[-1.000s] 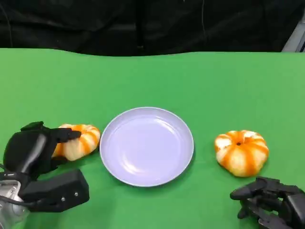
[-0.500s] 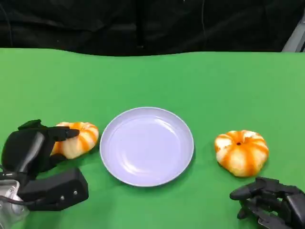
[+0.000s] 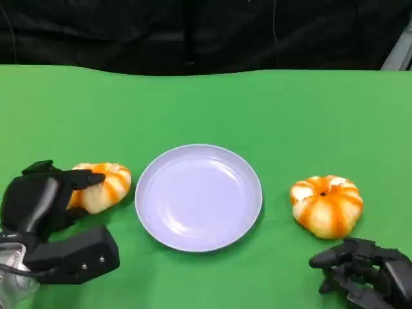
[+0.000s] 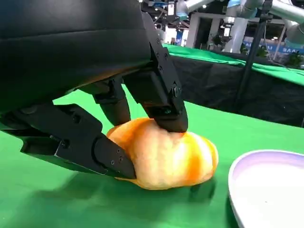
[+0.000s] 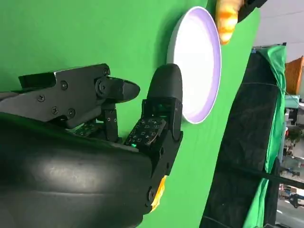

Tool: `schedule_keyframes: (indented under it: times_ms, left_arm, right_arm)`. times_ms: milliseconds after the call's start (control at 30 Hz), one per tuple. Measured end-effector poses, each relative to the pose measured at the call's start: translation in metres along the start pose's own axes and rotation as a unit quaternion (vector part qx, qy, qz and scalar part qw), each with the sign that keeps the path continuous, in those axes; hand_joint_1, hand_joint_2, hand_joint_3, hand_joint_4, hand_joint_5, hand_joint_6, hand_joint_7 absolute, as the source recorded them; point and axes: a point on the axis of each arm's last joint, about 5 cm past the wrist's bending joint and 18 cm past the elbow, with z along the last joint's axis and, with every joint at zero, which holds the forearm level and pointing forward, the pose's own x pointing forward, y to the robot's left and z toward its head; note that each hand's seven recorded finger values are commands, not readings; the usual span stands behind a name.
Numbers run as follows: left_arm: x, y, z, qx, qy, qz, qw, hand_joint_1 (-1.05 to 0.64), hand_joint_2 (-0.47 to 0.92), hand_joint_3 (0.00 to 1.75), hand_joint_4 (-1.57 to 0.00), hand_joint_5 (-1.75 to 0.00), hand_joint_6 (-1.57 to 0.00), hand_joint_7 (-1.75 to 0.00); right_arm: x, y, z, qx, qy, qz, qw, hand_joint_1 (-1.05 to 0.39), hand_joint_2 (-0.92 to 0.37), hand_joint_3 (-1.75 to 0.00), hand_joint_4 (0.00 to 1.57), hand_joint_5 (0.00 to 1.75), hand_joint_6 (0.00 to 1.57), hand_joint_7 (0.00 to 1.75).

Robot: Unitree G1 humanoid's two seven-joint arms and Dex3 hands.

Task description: Grasp the bread from the table and place it into the plate.

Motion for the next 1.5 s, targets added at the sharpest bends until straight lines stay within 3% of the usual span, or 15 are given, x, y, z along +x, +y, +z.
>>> schedule_keyframes:
  times_ms: [633, 1000, 1033, 1200, 1500]
  left_arm:
    - [0.006, 0.008, 0.003, -0.016, -0.033, 0.032, 0.999, -0.06, 0.86, 0.00, -0.75, -0.97, -1.26, -0.02]
    - [0.005, 0.009, 0.007, -0.032, -0.051, 0.060, 0.996, -0.06, 0.87, 0.00, -0.74, -1.00, -1.28, -0.02]
    - [0.005, 0.009, 0.007, -0.032, -0.053, 0.062, 0.996, -0.05, 0.87, 0.00, -0.71, -1.08, -1.28, -0.02]
    - [0.008, 0.016, 0.015, -0.037, -0.102, 0.095, 0.990, -0.04, 0.87, 0.00, -0.65, -1.21, -1.27, -0.02]
    - [0.005, 0.020, 0.029, -0.060, -0.146, 0.112, 0.981, -0.01, 0.86, 0.00, -0.67, -1.17, -1.29, -0.02]
  right_arm:
    - [0.000, 0.0001, -0.002, 0.000, 0.004, -0.001, 1.0000, 0.04, -0.92, -0.39, 0.73, 1.33, 0.89, 0.75]
    - [0.000, 0.0000, -0.002, 0.001, 0.003, 0.000, 1.0000, 0.03, -0.92, -0.38, 0.73, 1.33, 0.89, 0.75]
    - [0.000, 0.0000, -0.002, 0.001, 0.003, 0.000, 1.0000, 0.04, -0.92, -0.39, 0.73, 1.33, 0.90, 0.75]
    - [0.000, 0.0000, -0.002, 0.001, 0.002, 0.000, 1.0000, 0.03, -0.92, -0.38, 0.72, 1.34, 0.89, 0.75]
    - [0.000, 0.0001, -0.002, 0.000, 0.002, -0.001, 1.0000, 0.02, -0.92, -0.38, 0.71, 1.33, 0.89, 0.74]
